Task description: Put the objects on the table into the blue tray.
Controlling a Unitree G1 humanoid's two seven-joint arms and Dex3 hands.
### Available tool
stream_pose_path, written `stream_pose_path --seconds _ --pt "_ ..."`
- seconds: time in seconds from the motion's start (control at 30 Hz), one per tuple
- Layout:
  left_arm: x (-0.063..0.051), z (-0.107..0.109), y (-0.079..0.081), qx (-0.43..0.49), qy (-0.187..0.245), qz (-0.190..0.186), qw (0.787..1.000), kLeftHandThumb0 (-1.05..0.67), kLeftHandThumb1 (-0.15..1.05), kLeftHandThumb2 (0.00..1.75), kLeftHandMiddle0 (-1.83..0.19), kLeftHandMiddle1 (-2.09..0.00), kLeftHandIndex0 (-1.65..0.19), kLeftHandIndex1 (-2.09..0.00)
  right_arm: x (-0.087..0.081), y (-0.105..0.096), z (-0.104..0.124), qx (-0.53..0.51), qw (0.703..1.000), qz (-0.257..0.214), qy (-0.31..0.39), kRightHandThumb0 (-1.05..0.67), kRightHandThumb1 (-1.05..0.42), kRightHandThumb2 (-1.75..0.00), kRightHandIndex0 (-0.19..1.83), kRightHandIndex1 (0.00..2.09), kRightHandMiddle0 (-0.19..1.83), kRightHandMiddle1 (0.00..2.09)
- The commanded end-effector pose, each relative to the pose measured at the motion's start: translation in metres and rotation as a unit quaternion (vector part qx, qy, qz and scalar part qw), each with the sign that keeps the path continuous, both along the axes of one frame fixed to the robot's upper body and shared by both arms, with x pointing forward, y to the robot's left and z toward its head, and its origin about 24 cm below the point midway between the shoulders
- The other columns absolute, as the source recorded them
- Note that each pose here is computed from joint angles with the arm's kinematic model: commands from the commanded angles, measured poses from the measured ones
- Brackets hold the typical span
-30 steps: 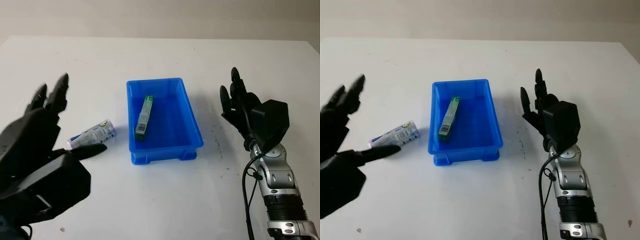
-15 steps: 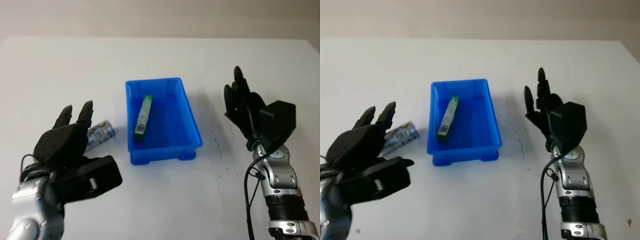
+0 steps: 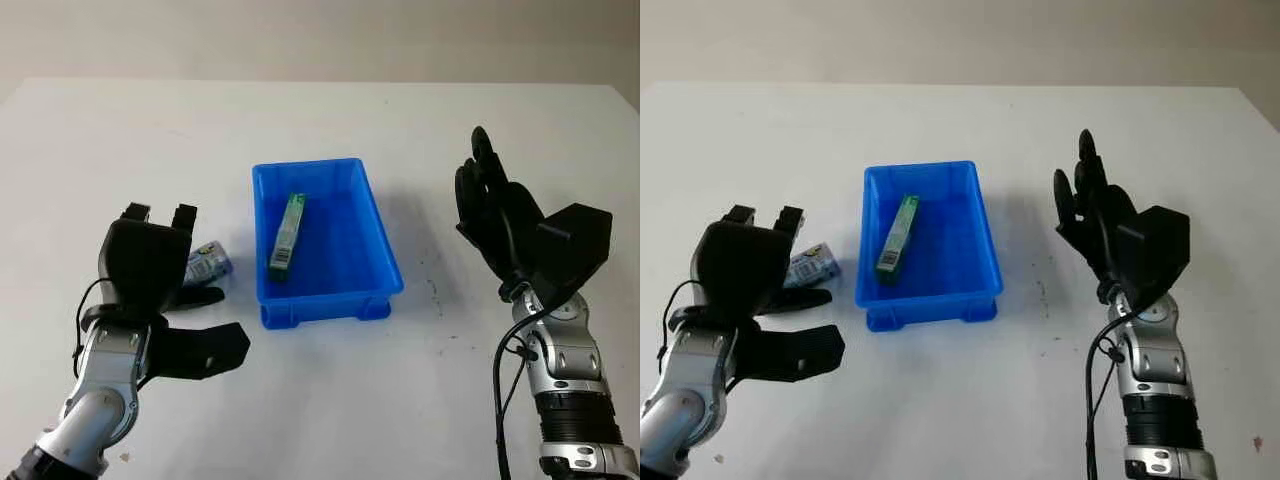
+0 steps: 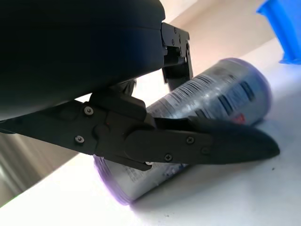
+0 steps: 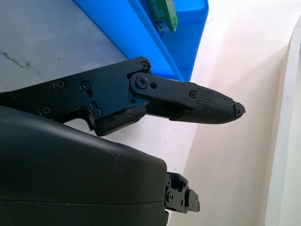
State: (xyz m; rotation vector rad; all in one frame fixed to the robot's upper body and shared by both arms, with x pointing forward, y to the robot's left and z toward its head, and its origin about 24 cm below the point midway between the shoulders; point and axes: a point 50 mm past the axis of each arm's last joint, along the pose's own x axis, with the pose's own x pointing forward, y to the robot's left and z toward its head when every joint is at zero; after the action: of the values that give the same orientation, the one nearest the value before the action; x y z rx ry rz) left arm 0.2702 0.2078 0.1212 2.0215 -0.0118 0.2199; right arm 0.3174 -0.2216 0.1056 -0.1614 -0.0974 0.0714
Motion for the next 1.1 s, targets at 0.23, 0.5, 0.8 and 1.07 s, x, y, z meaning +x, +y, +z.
stream_pose_path --seconds 0.23,0.5,0.8,1.07 --pt "0.0 0.014 0.0 -0.002 0.008 -0.007 1.0 -0.51 1.05 0.43 -1.12 -2.09 -0.08 -2.09 -0.001 -0.006 0.004 -0.003 1.0 -0.004 -0.011 -0.73 -1.05 -0.59 -0.19 0.0 -0.19 0.0" --pt "-0.001 0.033 0.001 0.0 -0.005 -0.025 1.0 -0.51 1.05 0.44 -0.88 -2.09 -0.1 -2.09 0.0 -0.006 0.005 -0.004 1.0 -0.004 -0.012 -0.74 -1.05 -0.6 -0.19 0.0 -0.19 0.0" --pt "-0.003 0.101 0.005 -0.074 -0.146 -0.081 0.983 -0.48 1.05 0.31 -0.82 -2.09 -0.23 -2.09 0.001 -0.006 0.005 0.003 1.0 -0.001 -0.013 -0.73 -1.05 -0.58 -0.19 0.0 -0.19 0.0" --pt "-0.001 0.181 -0.016 -0.106 -0.323 -0.179 0.923 -0.5 1.05 0.27 -0.99 -2.09 -0.39 -2.09 0.003 -0.004 0.004 -0.001 1.0 0.002 -0.011 -0.71 -1.05 -0.58 -0.19 0.0 -0.19 0.0"
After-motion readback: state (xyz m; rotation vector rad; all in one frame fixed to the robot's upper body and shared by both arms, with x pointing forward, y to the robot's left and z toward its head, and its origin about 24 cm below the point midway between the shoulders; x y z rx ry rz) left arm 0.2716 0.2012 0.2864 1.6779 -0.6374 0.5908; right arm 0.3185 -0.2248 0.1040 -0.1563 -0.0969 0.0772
